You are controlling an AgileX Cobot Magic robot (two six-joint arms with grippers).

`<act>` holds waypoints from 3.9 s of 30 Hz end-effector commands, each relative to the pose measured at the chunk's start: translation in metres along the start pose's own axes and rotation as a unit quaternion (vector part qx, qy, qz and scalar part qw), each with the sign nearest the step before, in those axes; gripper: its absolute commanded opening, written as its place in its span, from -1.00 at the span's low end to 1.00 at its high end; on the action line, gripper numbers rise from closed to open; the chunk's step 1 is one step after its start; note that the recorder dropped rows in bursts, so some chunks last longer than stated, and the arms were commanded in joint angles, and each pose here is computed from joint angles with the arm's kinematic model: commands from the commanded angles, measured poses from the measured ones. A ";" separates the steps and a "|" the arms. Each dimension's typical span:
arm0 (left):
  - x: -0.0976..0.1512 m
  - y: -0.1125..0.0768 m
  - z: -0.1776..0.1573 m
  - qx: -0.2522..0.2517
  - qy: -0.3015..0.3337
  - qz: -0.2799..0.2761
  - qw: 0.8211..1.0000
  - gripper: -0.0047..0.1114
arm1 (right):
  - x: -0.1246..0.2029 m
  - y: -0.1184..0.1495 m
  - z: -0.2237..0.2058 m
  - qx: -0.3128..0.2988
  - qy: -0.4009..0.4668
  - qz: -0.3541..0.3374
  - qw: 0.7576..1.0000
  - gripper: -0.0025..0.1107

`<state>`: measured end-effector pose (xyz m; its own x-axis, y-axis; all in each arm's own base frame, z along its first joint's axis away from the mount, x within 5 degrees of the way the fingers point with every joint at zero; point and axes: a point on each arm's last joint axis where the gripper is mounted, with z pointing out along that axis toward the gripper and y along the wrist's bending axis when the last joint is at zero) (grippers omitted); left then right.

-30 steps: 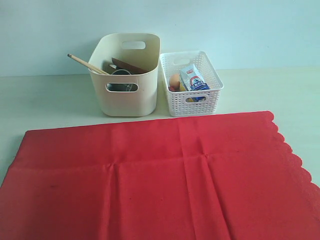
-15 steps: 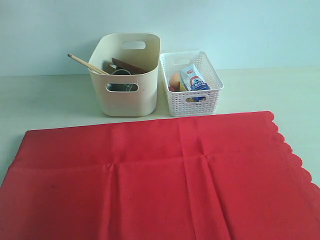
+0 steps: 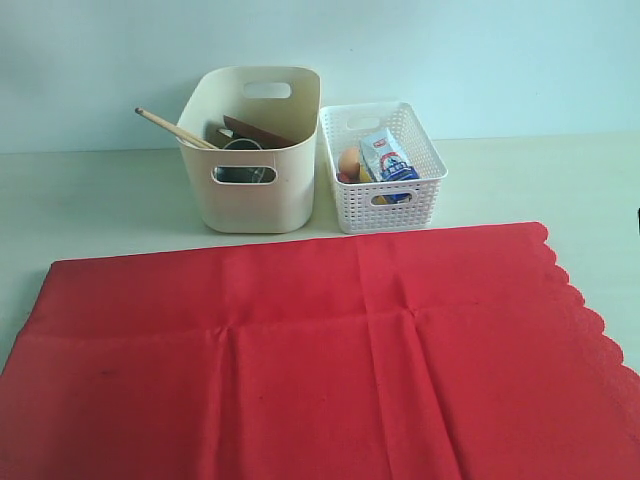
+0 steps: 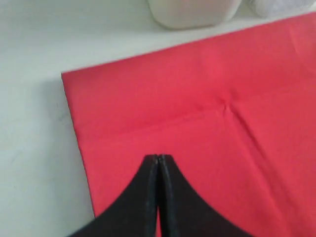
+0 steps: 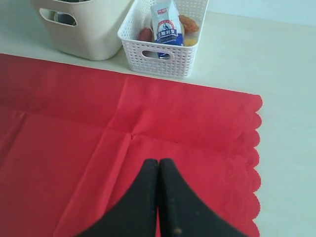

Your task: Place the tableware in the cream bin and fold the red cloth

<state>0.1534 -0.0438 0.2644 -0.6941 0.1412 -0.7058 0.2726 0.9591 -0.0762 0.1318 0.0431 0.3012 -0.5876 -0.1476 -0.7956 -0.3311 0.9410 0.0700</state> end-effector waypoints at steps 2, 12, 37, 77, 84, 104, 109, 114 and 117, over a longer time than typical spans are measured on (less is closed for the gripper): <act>0.000 0.001 0.028 0.001 0.097 -0.037 0.995 -0.92 | 0.002 -0.007 0.009 0.034 0.024 0.016 0.999 -0.96; 0.010 0.019 0.075 -0.033 0.177 -0.118 0.977 -0.92 | 0.006 -0.011 0.034 0.035 0.084 0.026 0.996 -0.96; 0.018 0.074 0.120 -0.036 0.228 -0.232 0.945 0.22 | 0.008 -0.010 0.088 -0.002 0.246 0.051 0.968 -0.96; 0.038 0.088 0.183 0.188 0.285 -0.287 0.895 0.22 | 0.007 -0.004 0.094 -0.046 0.266 0.046 0.962 -0.96; 0.025 0.076 0.179 0.286 0.250 -0.270 0.885 0.22 | 0.007 -0.004 0.094 -0.046 0.266 0.045 0.962 -0.96; 0.022 0.072 0.182 0.329 0.238 -0.275 0.871 -0.19 | 0.007 -0.004 0.094 -0.046 0.267 0.041 0.962 -0.96; 0.028 0.074 0.189 0.323 0.245 -0.286 0.868 -0.27 | 0.007 -0.004 0.094 -0.046 0.267 0.041 0.962 -0.96; 0.022 0.075 0.188 0.328 0.242 -0.271 0.872 -0.91 | 0.007 -0.004 0.094 -0.046 0.265 0.041 0.962 -0.96; 0.016 0.075 0.182 0.324 0.233 -0.265 0.878 -0.92 | 0.007 -0.004 0.094 -0.045 0.264 0.041 0.963 -0.96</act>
<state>0.2823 -0.0138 0.1087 -0.9961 -0.0592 -0.0649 0.0159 0.6051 -0.7960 0.1966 0.0669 0.2373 -0.9060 -0.2234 -0.3595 -0.3081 0.9305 0.1983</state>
